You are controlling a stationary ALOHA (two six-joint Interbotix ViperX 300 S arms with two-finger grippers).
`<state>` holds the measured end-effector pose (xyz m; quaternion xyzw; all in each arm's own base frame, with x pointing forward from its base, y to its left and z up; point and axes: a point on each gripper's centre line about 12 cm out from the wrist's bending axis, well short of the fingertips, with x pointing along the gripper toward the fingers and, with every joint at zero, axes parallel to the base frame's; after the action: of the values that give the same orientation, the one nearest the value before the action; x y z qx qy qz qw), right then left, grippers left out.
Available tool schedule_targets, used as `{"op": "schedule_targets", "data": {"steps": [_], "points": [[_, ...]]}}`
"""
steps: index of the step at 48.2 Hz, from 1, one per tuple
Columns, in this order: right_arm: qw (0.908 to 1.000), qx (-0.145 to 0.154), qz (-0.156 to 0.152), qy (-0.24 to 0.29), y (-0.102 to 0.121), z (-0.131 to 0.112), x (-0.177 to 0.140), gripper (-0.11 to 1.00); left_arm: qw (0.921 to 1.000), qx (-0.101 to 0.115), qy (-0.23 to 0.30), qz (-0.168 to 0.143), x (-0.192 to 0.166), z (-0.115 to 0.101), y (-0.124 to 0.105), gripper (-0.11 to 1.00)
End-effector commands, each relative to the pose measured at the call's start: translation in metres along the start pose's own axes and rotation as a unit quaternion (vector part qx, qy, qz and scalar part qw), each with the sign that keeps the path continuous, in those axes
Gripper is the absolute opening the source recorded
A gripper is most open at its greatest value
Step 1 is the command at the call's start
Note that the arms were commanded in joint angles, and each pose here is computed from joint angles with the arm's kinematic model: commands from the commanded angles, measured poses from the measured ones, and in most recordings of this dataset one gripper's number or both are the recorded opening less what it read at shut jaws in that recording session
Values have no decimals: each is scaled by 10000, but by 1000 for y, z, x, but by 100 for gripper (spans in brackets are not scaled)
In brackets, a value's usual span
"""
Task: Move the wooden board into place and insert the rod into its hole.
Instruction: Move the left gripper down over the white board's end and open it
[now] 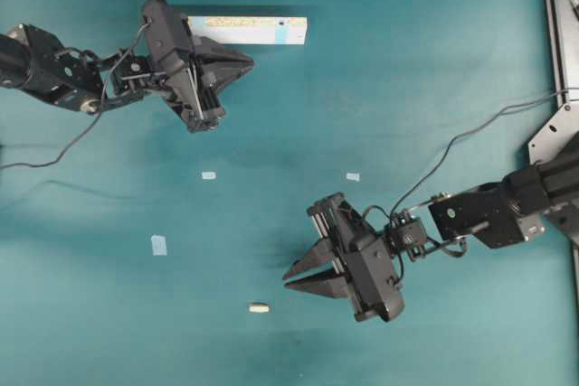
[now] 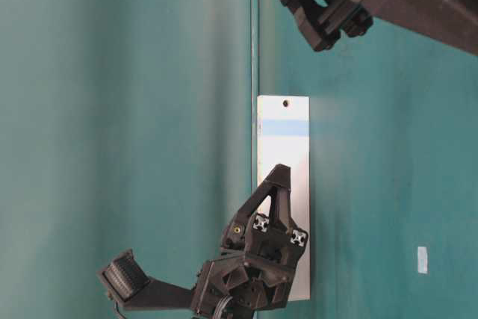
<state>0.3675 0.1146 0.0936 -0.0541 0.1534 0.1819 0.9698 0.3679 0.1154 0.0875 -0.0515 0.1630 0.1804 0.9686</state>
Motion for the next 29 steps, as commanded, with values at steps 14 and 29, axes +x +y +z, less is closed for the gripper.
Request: {"op": "schedule_targets", "data": {"steps": [14,29], "points": [[9990,-28,-79,434,-5,23,-4,-1,9975,17,690,-114,0,38,-2,0],[9976,-51,-118,682,-7,35,-14,-1,9957,-66,921,-122,-11,58,-3,1]]}}
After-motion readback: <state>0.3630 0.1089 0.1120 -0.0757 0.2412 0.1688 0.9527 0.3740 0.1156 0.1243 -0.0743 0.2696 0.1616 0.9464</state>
